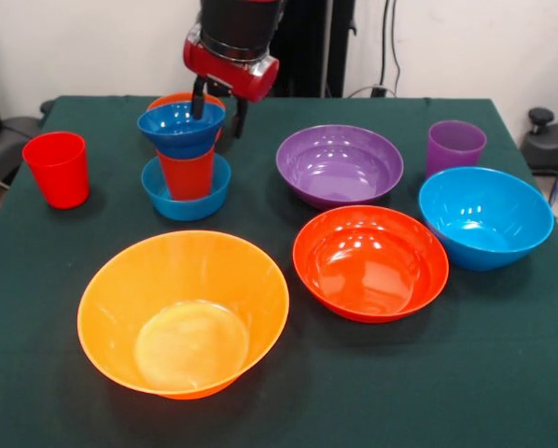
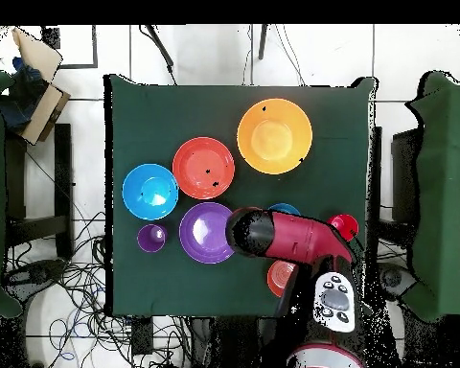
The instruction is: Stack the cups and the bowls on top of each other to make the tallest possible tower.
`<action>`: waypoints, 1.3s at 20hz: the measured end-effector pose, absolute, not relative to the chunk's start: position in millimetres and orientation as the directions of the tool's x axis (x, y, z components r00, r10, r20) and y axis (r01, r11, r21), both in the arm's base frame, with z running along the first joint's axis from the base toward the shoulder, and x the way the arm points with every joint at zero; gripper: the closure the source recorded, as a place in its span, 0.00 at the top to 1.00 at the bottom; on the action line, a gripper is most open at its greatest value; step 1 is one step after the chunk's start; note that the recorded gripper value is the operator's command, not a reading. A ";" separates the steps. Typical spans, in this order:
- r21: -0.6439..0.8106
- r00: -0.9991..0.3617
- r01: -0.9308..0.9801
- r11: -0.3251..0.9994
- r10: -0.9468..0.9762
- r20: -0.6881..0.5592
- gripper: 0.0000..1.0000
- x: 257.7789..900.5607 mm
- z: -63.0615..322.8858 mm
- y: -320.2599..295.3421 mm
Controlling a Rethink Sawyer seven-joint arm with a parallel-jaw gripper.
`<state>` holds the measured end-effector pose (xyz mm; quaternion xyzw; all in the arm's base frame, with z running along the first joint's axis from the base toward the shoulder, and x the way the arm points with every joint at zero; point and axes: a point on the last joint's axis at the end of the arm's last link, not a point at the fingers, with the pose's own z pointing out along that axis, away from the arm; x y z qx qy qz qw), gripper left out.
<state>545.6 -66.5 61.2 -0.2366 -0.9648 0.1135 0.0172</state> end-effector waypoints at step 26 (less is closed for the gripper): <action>-0.205 -0.911 0.407 0.890 0.412 -0.020 1.00 562.8 116.1 -20.9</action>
